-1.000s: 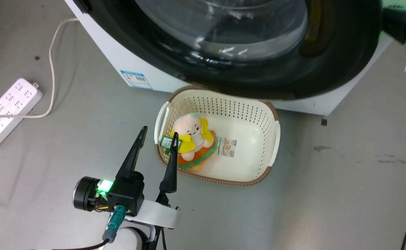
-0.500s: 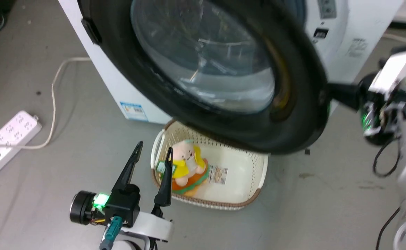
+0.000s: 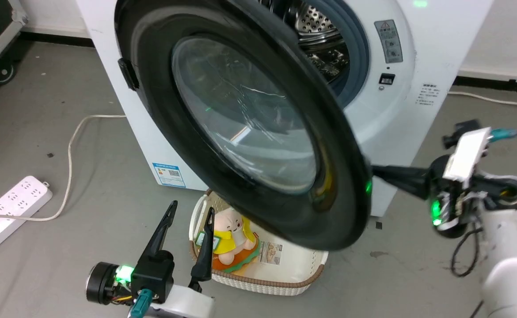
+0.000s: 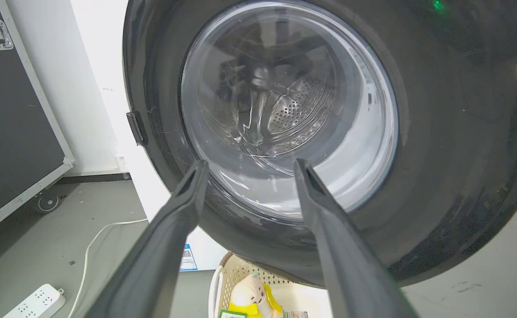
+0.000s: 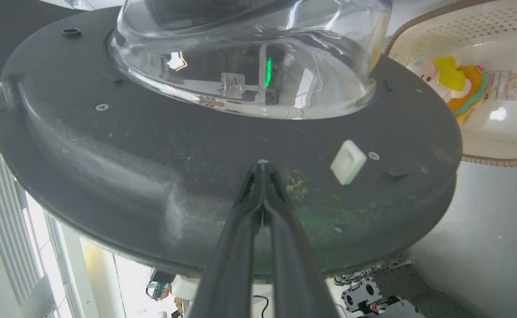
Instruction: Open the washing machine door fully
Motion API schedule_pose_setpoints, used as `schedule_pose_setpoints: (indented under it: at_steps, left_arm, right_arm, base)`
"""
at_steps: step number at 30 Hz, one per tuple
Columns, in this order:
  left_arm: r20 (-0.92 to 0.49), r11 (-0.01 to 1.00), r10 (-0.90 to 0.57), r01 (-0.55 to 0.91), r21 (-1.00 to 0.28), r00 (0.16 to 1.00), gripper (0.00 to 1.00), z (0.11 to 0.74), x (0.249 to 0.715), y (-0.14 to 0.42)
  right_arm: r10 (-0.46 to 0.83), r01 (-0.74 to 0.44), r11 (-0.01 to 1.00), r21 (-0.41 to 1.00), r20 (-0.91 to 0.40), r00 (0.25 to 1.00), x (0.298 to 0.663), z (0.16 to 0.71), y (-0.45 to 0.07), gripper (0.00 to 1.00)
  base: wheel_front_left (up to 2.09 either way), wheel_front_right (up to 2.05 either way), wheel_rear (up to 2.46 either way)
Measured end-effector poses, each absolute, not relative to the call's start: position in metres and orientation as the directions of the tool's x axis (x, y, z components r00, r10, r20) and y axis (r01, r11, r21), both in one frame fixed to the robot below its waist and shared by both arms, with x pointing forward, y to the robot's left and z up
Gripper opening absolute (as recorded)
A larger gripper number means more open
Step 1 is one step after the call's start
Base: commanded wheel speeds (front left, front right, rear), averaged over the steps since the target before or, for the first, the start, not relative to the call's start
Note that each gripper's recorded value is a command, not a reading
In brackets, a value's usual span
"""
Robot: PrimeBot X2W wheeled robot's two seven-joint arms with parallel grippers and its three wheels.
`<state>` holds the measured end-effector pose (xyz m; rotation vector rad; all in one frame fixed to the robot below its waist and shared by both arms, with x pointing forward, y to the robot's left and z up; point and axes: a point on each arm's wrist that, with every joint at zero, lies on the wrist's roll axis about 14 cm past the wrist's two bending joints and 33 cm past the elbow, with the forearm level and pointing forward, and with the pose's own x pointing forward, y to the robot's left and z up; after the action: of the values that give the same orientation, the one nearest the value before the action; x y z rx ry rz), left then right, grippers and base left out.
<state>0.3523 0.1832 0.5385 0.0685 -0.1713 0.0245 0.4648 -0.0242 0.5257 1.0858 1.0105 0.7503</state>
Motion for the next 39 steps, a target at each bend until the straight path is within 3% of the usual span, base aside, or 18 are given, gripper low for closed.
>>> schedule_pose_setpoints:
  at_steps: [4, 6, 19, 25, 30, 31, 32, 33, 36, 37, 38, 39]
  left_arm:
    - [0.165, 0.997, 0.028, -0.04, 0.068, 0.986, 1.0, 0.536, 0.347, 0.187]
    - [0.164, 0.996, 0.04, -0.052, 0.071, 0.986, 1.0, 0.536, 0.342, 0.191]
    - [0.122, 0.995, 0.087, -0.093, 0.048, 0.989, 1.0, 0.521, 0.32, 0.202]
    - [0.123, 0.993, 0.101, -0.108, 0.047, 0.987, 1.0, 0.522, 0.317, 0.206]
    - [0.127, 0.993, 0.105, -0.111, 0.045, 0.986, 1.0, 0.523, 0.317, 0.207]
    - [0.131, 0.993, 0.101, -0.107, 0.043, 0.986, 1.0, 0.524, 0.318, 0.206]
    - [0.131, 0.993, 0.101, -0.107, 0.043, 0.986, 1.0, 0.524, 0.318, 0.206]
    - [0.134, 0.994, 0.098, -0.104, 0.034, 0.986, 1.0, 0.525, 0.32, 0.204]
    - [0.139, 0.995, 0.09, -0.095, 0.03, 0.986, 1.0, 0.526, 0.322, 0.202]
    - [0.139, 0.995, 0.09, -0.095, 0.03, 0.986, 1.0, 0.526, 0.322, 0.202]
    - [0.144, 0.996, 0.084, -0.089, 0.029, 0.986, 1.0, 0.528, 0.324, 0.201]
    - [0.146, 0.996, 0.08, -0.085, 0.027, 0.986, 1.0, 0.528, 0.325, 0.2]
  right_arm:
    - [0.916, -0.036, 0.27, 0.962, -0.245, 0.317, 0.447, 0.525, -0.002, 0.0]
    - [0.946, -0.052, 0.233, 0.971, -0.215, 0.242, 0.422, 0.519, 0.024, 0.0]
    - [0.987, -0.104, 0.151, 0.983, -0.144, 0.07, 0.353, 0.516, 0.082, 0.0]
    - [0.989, -0.11, 0.145, 0.983, -0.139, 0.059, 0.345, 0.515, 0.093, 0.0]
    - [0.983, -0.142, 0.13, 0.981, -0.109, 0.147, 0.36, 0.527, 0.087, 0.0]
    - [0.964, -0.195, 0.155, 0.968, -0.105, 0.244, 0.377, 0.536, 0.075, 0.3]
    - [0.964, -0.195, 0.155, 0.968, -0.105, 0.244, 0.377, 0.536, 0.075, 1.0]
    - [0.926, -0.294, 0.228, 0.928, -0.114, 0.361, 0.396, 0.548, 0.054, 1.0]
    - [0.828, -0.434, 0.345, 0.832, -0.052, 0.558, 0.423, 0.579, 0.016, 1.0]
    - [0.828, -0.434, 0.345, 0.832, -0.052, 0.558, 0.423, 0.579, 0.016, 1.0]
    - [0.749, -0.527, 0.479, 0.702, -0.013, 0.662, 0.432, 0.596, -0.01, 1.0]
    - [0.71, -0.567, 0.558, 0.605, 0.006, 0.704, 0.433, 0.603, -0.022, 1.0]
  base:
    - [0.0, 0.0, 0.0]
    - [0.0, 0.0, 0.0]
    - [0.0, 0.0, 0.0]
    - [0.0, 0.0, 0.0]
    - [0.0, 0.0, 0.0]
    - [0.0, 0.0, 0.0]
    - [0.0, 0.0, 0.0]
    - [0.0, 0.0, 0.0]
    - [0.0, 0.0, 0.0]
    - [0.0, 0.0, 0.0]
    - [0.0, 0.0, 0.0]
    - [0.0, 0.0, 0.0]
